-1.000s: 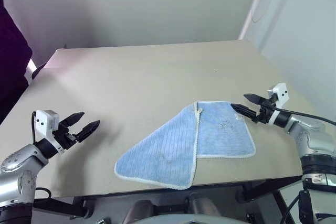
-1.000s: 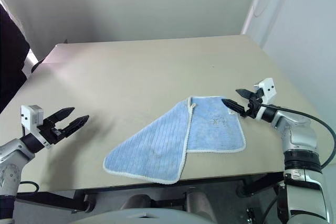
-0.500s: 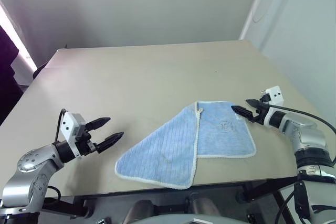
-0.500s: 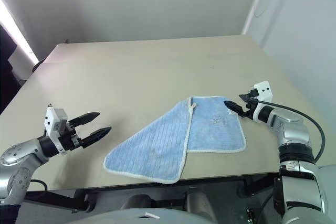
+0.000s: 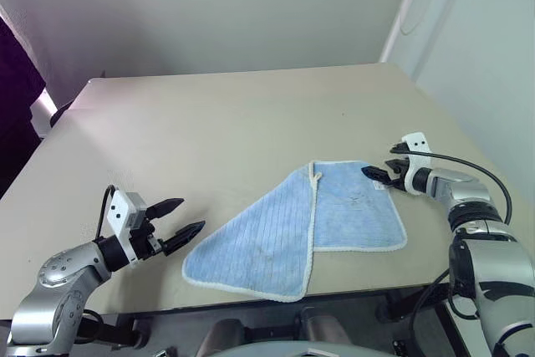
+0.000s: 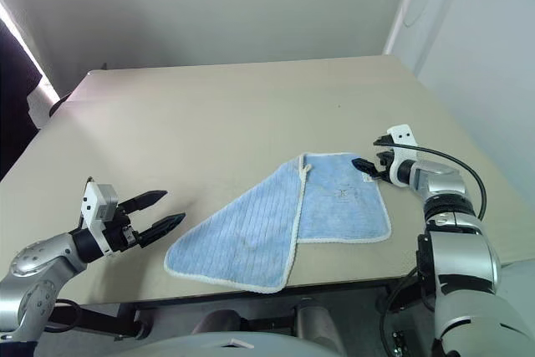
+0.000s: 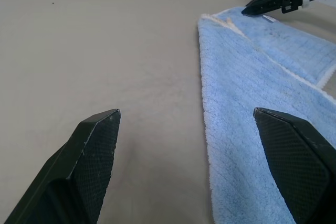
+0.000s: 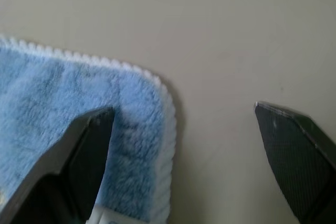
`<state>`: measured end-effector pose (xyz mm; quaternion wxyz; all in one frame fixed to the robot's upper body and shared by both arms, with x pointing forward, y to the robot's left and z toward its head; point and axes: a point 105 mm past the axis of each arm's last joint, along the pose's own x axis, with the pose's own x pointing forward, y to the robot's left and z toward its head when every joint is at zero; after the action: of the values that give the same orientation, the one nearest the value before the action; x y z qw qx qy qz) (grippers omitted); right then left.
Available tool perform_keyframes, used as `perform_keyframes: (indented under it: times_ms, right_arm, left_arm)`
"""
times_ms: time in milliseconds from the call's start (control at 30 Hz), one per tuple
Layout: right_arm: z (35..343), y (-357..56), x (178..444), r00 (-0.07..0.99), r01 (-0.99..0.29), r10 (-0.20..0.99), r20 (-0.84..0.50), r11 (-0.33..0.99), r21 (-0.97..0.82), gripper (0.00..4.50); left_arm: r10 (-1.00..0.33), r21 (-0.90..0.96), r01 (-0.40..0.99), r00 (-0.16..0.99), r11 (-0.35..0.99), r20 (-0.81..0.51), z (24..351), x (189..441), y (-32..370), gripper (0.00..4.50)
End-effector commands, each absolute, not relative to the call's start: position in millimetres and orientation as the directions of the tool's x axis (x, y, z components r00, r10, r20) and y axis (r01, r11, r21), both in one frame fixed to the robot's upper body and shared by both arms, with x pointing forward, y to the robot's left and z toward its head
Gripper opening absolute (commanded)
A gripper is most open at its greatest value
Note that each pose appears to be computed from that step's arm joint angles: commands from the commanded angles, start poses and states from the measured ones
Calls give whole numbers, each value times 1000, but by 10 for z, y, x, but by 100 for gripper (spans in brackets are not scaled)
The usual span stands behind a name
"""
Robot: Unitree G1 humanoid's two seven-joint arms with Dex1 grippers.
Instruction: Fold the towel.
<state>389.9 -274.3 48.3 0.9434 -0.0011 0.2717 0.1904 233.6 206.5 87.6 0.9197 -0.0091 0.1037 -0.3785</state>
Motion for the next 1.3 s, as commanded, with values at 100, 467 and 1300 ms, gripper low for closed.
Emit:
perform_keyframes:
  times_ms: [100, 467, 1300]
  right_arm:
    - [430, -2589, 3942, 757, -410, 379, -533, 910, 64, 447]
    - [413, -2443, 3898, 699, -531, 465, -543, 846, 39, 96]
    - [544, -2755, 3668, 731, -454, 416, -541, 888, 69, 6]
  left_arm:
    - [-687, -50, 689, 710, 723, -156, 990, 2348, 2099, 431]
    - [-686, -40, 689, 711, 723, -153, 1016, 2375, 2107, 431]
    - [-961, 52, 990, 137, 129, -241, 901, 2121, 732, 431]
